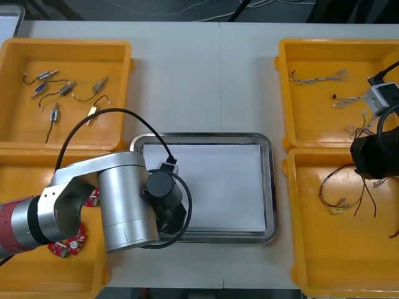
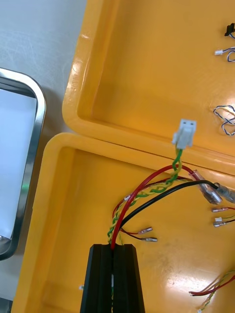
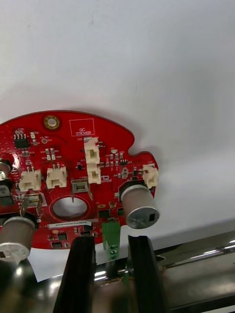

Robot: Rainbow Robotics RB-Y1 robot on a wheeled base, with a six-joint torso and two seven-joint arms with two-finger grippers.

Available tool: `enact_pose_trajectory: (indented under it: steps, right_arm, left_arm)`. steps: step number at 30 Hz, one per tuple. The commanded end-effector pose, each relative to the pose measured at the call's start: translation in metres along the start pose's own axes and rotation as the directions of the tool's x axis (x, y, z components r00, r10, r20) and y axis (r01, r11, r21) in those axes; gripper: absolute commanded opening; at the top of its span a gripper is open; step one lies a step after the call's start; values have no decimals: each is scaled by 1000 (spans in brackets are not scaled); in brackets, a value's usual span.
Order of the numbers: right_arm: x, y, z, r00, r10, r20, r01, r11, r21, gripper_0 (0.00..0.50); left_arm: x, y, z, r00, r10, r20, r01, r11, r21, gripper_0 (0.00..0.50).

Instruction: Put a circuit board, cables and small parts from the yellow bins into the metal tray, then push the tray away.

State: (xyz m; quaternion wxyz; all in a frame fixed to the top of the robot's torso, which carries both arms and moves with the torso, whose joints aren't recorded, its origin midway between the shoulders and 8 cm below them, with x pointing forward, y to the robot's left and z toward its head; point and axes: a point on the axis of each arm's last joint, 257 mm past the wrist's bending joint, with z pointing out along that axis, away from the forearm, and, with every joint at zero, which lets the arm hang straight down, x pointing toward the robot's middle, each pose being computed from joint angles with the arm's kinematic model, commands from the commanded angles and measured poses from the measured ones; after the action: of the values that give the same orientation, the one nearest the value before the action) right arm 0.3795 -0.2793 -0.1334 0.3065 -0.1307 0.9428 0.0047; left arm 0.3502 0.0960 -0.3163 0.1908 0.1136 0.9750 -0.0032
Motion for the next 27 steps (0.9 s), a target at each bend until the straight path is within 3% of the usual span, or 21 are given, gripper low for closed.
enact_pose_trajectory:
  steps: [1,4,5,16,20,27]
  right_arm:
    - [-6,-2,-6,1000,16,4,-16,1000,17,0]
    - [-6,-3,-5,1000,25,5,-25,999,22,0]
    - [-6,-5,-5,1000,28,4,-28,999,26,0]
    - [-5,-5,-1,999,39,0,-39,999,22,0]
    - [-4,-1,1,999,32,-5,-32,999,13,0]
    - [-4,6,4,1000,8,-14,-8,1000,7,0]
  left_arm:
    - [-13,-20,-7,998,-41,40,39,998,38,317]
    - [-15,-23,-8,998,-46,47,43,998,47,481]
    - [-15,-23,-8,998,-46,50,43,998,49,500]
    - [-27,-20,-16,995,-65,75,61,997,56,500]
    - [-31,-16,-31,994,-91,54,87,993,78,500]
    - [-34,2,-57,993,-117,25,116,992,58,500]
